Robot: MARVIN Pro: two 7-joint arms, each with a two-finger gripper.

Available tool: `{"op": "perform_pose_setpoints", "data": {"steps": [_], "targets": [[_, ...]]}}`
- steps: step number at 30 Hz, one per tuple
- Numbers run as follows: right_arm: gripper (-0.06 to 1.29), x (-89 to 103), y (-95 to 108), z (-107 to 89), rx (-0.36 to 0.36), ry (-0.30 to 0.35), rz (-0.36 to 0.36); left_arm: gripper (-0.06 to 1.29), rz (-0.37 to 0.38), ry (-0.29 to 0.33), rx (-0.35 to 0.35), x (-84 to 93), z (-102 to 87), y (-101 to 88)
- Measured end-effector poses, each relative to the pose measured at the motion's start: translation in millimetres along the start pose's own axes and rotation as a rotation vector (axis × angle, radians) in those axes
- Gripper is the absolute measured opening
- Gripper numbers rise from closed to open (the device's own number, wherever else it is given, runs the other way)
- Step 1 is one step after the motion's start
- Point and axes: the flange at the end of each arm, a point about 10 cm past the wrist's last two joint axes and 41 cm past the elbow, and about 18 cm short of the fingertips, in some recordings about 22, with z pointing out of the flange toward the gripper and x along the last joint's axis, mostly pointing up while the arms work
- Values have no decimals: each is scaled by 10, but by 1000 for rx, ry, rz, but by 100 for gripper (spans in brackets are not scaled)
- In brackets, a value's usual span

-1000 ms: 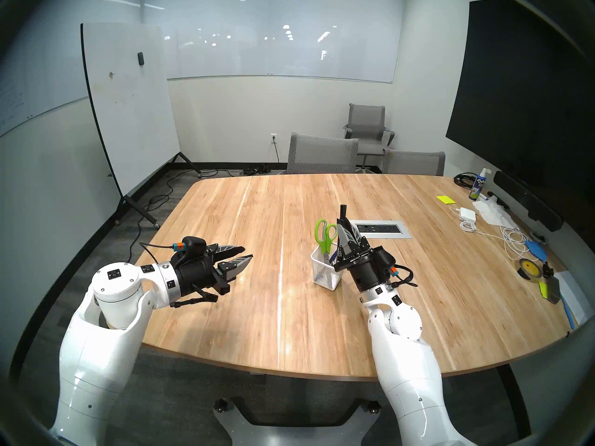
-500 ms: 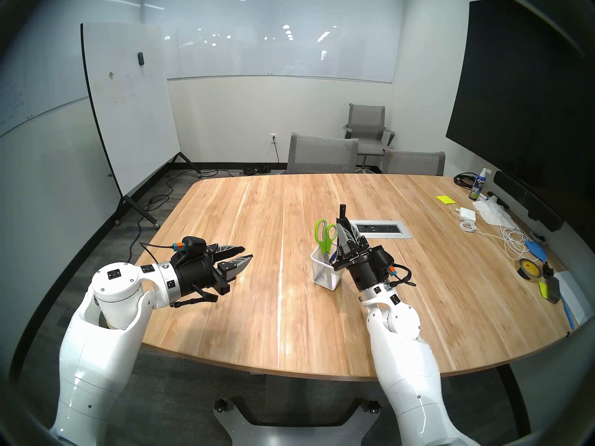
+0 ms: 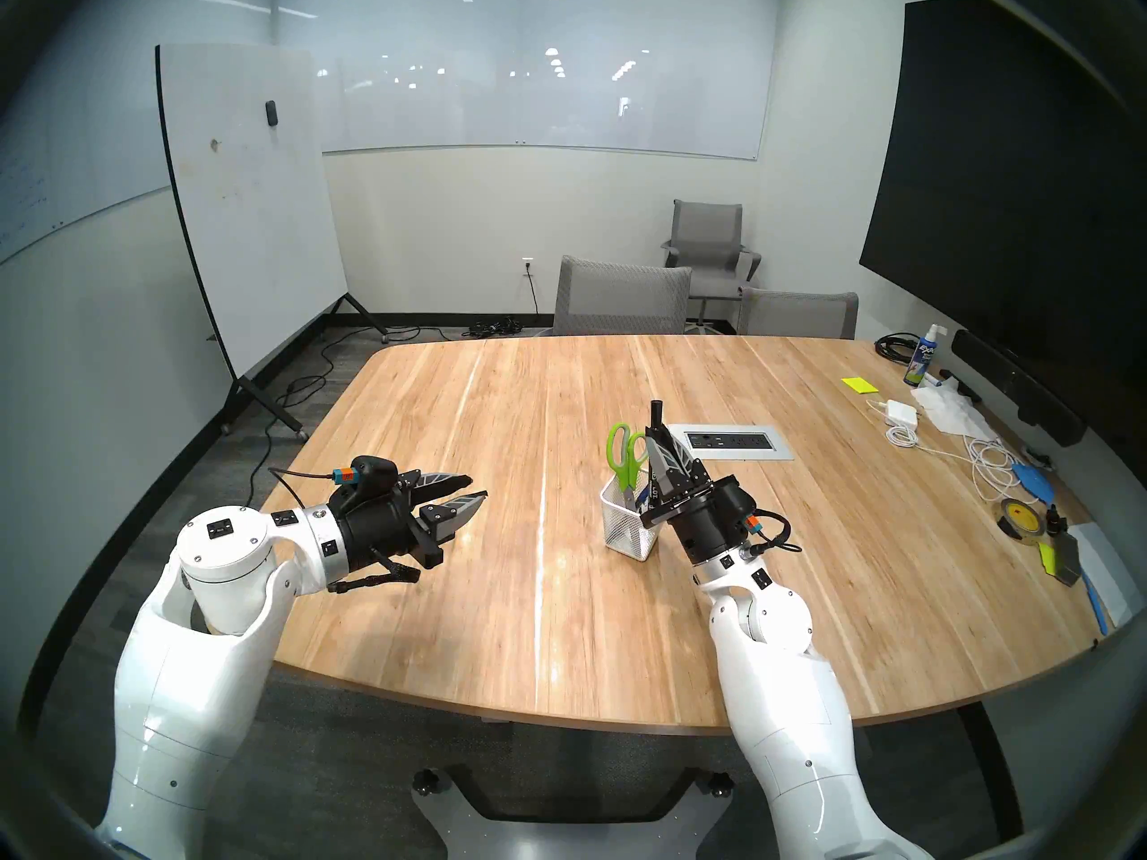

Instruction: Place the pen, the marker, and the scissors into the pen holder

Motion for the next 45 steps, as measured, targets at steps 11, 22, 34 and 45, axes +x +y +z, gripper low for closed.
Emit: {"op": "perform_pose_setpoints", "data": {"steps": [11,22,34,45], "targets": [[6,-36,11,-40,11,-17,-6,56,0,0,0,0,0,0],[6,-42,15,-83,37,-57,-29,56,0,0,0,0,0,0],[6,-88,18,-232,86,-167,-62,56,0,0,0,0,0,0],[6,-54,70,-247,88,-216,-106,56,0,0,0,0,0,0]]}}
